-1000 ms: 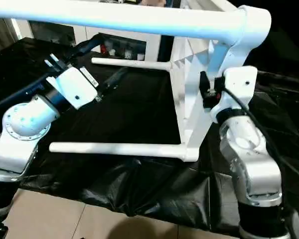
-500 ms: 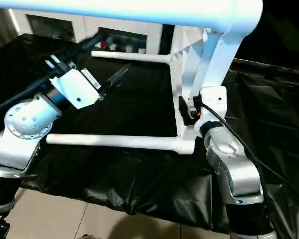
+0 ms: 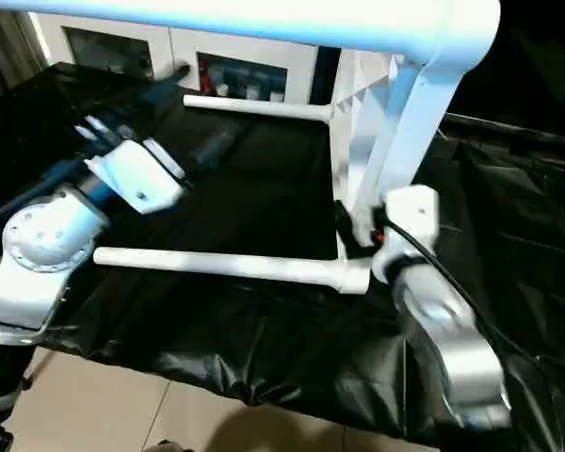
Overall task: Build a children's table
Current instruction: Flip table
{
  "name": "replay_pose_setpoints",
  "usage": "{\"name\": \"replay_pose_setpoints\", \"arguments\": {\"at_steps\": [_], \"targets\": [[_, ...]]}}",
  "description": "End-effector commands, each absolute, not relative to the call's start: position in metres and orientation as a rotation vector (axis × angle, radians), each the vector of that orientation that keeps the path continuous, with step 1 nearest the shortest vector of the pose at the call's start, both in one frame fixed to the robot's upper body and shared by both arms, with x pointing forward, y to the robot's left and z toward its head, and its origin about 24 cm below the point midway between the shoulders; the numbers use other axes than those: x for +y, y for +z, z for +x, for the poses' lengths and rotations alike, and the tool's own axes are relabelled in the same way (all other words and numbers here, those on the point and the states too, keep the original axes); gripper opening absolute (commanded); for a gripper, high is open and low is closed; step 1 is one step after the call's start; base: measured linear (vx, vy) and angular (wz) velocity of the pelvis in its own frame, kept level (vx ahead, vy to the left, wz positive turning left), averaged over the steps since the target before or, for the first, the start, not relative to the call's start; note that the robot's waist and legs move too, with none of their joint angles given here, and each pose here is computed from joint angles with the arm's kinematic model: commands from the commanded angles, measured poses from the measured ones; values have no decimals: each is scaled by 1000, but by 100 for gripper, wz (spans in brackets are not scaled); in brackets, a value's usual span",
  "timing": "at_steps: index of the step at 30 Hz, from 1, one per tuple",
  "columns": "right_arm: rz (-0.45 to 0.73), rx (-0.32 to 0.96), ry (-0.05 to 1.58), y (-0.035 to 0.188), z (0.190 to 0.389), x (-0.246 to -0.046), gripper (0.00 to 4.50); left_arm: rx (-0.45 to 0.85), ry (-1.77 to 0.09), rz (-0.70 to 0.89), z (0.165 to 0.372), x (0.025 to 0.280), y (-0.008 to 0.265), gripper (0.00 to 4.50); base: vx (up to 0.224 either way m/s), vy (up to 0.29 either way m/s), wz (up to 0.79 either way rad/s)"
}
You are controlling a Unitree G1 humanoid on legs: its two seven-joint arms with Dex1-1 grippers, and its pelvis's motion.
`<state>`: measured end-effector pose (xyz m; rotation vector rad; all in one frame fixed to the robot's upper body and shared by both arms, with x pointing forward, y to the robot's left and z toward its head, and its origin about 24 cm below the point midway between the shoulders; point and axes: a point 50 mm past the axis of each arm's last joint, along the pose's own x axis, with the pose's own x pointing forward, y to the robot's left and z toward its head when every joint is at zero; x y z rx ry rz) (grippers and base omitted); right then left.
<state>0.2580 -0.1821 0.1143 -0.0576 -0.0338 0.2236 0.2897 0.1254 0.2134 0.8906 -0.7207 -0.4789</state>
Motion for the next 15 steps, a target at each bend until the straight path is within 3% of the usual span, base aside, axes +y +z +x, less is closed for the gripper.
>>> {"name": "replay_pose_setpoints", "arguments": {"at_steps": [1,8,15], "targets": [[-50,-74,293,123,251,-185,445,-752,-467,926,287,126,218,369,0,0,0],[-72,-63,524,132,227,-205,445,-774,-380,969,294,134,227,369,0,0,0],[-76,4,797,140,208,-200,445,-801,-326,1050,303,138,236,369,0,0,0]]}}
